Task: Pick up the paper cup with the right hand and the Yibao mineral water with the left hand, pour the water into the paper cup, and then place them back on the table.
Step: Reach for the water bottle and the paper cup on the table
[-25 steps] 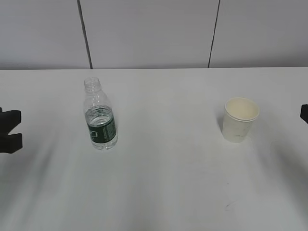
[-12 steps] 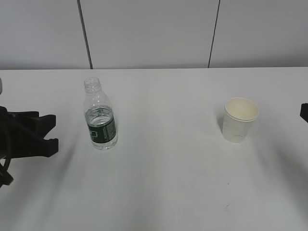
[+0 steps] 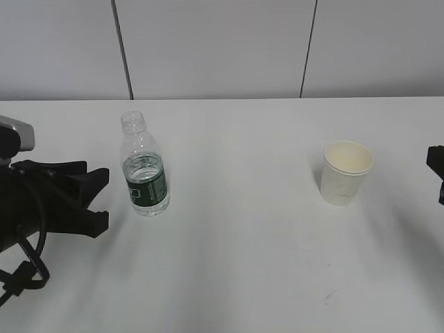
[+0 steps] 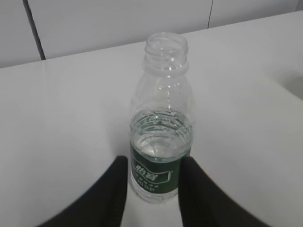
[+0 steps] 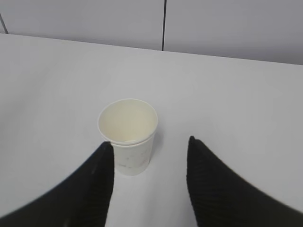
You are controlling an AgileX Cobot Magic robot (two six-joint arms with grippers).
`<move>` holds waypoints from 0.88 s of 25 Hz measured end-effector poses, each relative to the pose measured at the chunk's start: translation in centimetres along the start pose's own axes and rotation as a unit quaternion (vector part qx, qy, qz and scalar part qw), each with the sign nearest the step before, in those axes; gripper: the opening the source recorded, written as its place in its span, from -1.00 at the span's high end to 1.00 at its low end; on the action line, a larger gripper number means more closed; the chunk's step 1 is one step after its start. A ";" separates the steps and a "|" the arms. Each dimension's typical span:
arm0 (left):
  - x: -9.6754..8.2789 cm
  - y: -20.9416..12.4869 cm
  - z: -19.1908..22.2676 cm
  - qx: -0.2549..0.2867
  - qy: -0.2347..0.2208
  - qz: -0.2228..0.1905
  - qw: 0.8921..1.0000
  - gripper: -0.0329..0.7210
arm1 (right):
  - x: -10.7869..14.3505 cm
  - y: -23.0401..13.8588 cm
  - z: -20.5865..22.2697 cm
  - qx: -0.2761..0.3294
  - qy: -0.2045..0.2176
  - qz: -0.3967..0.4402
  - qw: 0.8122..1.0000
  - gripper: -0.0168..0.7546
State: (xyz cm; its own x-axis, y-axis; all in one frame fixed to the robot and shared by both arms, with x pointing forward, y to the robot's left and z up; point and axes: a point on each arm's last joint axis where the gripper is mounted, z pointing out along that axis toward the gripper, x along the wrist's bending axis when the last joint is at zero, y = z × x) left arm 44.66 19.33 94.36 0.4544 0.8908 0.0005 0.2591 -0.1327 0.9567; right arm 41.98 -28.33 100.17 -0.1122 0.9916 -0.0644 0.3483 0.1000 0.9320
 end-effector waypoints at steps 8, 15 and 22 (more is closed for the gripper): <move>-0.2 -2.3 -0.7 -0.038 -0.011 0.009 0.999 0.28 | 0.2 -2.0 1.2 -0.057 0.002 0.023 0.998 -0.09; -0.3 -4.0 0.0 -0.011 -0.017 0.011 1.000 0.28 | 0.5 -3.8 2.7 -0.100 0.008 0.039 0.994 -0.09; -0.2 -4.9 0.3 0.010 -0.014 0.010 1.000 0.28 | 0.9 -6.6 4.5 -0.077 0.023 0.038 0.996 -0.09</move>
State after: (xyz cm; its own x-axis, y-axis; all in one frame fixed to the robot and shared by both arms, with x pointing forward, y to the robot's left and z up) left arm 43.55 19.63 89.55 0.4825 0.8758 0.0110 0.2667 -0.1589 0.9506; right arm 43.80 -27.72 92.33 -0.1344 0.9907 0.0212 0.2110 0.0077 0.9775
